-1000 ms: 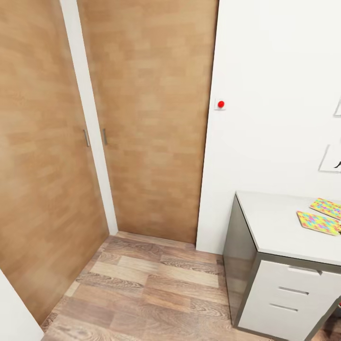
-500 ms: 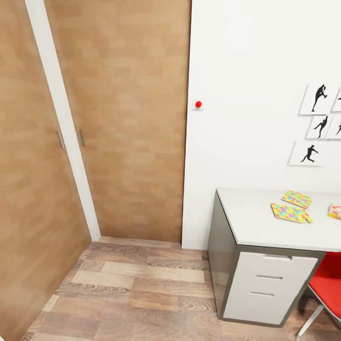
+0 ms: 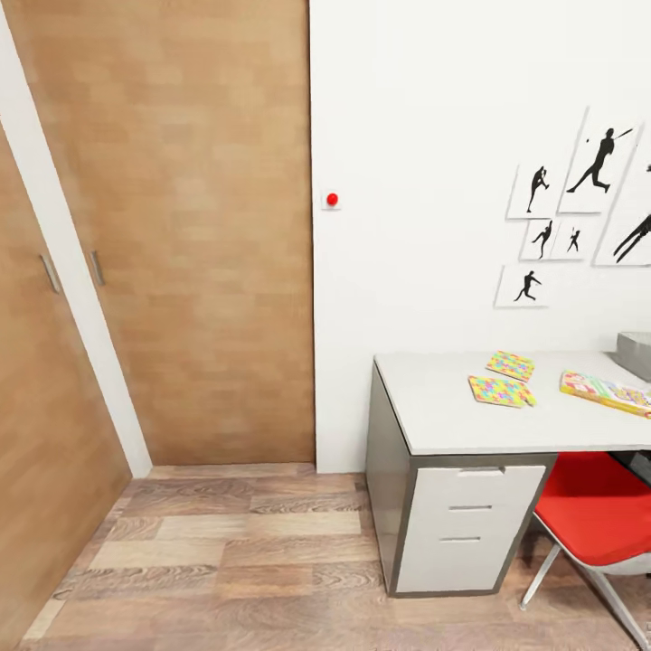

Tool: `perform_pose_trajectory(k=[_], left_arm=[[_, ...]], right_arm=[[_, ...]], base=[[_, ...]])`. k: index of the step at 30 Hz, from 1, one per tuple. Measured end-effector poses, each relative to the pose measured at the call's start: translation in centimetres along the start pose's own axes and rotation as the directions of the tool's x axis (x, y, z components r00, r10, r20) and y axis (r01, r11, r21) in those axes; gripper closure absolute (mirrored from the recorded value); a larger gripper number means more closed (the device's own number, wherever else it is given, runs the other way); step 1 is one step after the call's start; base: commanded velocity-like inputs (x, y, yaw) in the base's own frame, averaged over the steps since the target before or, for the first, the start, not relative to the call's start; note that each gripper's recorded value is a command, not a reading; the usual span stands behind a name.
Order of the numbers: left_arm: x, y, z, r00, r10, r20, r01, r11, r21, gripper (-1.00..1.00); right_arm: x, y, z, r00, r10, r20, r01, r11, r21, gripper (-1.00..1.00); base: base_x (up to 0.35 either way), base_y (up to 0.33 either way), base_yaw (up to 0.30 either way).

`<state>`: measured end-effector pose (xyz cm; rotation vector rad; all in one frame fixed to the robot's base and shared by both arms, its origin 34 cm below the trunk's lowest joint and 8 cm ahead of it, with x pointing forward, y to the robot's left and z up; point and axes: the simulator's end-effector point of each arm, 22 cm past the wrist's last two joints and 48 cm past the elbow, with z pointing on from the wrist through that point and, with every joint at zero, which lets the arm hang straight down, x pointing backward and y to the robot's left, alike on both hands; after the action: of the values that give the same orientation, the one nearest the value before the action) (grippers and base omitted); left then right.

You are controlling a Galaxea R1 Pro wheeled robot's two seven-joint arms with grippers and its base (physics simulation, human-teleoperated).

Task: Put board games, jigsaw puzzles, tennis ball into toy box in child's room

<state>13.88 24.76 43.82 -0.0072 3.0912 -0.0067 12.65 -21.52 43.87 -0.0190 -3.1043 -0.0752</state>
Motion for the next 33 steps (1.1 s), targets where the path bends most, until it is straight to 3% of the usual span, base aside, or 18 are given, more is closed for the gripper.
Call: perform_pose_trajectory(k=[33], left_arm=[[-0.02,0.0,0.0,1.0,0.0,0.0,0.0,1.0,0.0,-1.0]], right_arm=[[0.01,-0.22,0.0,1.0,0.001,0.0,-0.001,1.0,0.003,-1.0]], base=[[0.0,0.0,-0.277]])
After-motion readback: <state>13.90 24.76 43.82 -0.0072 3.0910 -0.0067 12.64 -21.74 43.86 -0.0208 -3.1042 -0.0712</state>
